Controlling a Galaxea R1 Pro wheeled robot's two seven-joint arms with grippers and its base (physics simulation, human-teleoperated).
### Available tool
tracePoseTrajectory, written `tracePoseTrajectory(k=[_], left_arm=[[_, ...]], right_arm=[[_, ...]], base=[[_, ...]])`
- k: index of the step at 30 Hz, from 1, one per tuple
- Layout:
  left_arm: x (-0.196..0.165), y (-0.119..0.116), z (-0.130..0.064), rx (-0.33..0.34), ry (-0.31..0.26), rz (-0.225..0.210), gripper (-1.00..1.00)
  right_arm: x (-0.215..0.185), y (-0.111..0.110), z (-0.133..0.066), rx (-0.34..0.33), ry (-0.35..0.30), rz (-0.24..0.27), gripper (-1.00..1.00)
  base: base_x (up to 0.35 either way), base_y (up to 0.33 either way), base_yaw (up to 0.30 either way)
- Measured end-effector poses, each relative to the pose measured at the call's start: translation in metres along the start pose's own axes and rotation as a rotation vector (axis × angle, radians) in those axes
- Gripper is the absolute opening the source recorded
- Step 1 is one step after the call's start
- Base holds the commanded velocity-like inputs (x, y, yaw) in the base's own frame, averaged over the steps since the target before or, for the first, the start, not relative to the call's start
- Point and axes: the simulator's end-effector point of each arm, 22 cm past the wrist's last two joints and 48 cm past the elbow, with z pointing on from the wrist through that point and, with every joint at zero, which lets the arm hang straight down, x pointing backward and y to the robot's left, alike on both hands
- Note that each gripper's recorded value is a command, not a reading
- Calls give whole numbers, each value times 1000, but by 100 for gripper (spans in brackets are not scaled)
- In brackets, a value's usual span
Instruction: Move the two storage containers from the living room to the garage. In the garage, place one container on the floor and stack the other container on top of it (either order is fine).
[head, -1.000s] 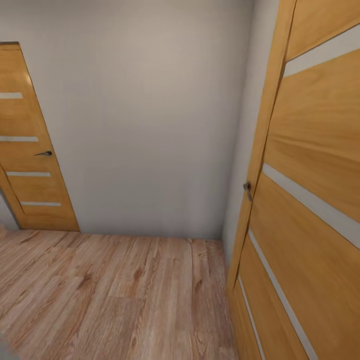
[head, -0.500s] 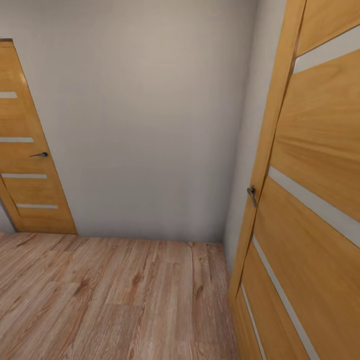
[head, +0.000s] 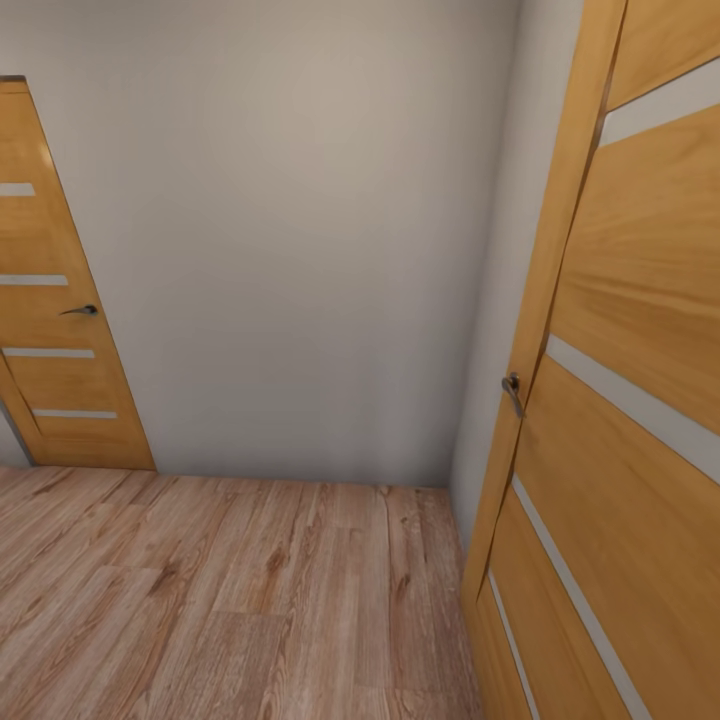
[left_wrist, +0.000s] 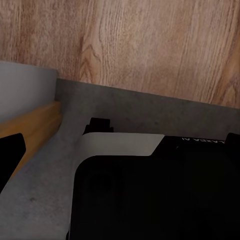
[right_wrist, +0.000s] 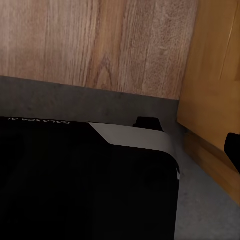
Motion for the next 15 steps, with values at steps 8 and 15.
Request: tracePoseTrajectory(k=[8,15], left_arm=[[0,0,0,1,0,1,100],[0,1,0,-1,-1,0,100]], right_arm=[[0,0,0,0,-1,0,100],[0,0,0,0,0,0,100]], base=[[146,0,0],[51,0,0]])
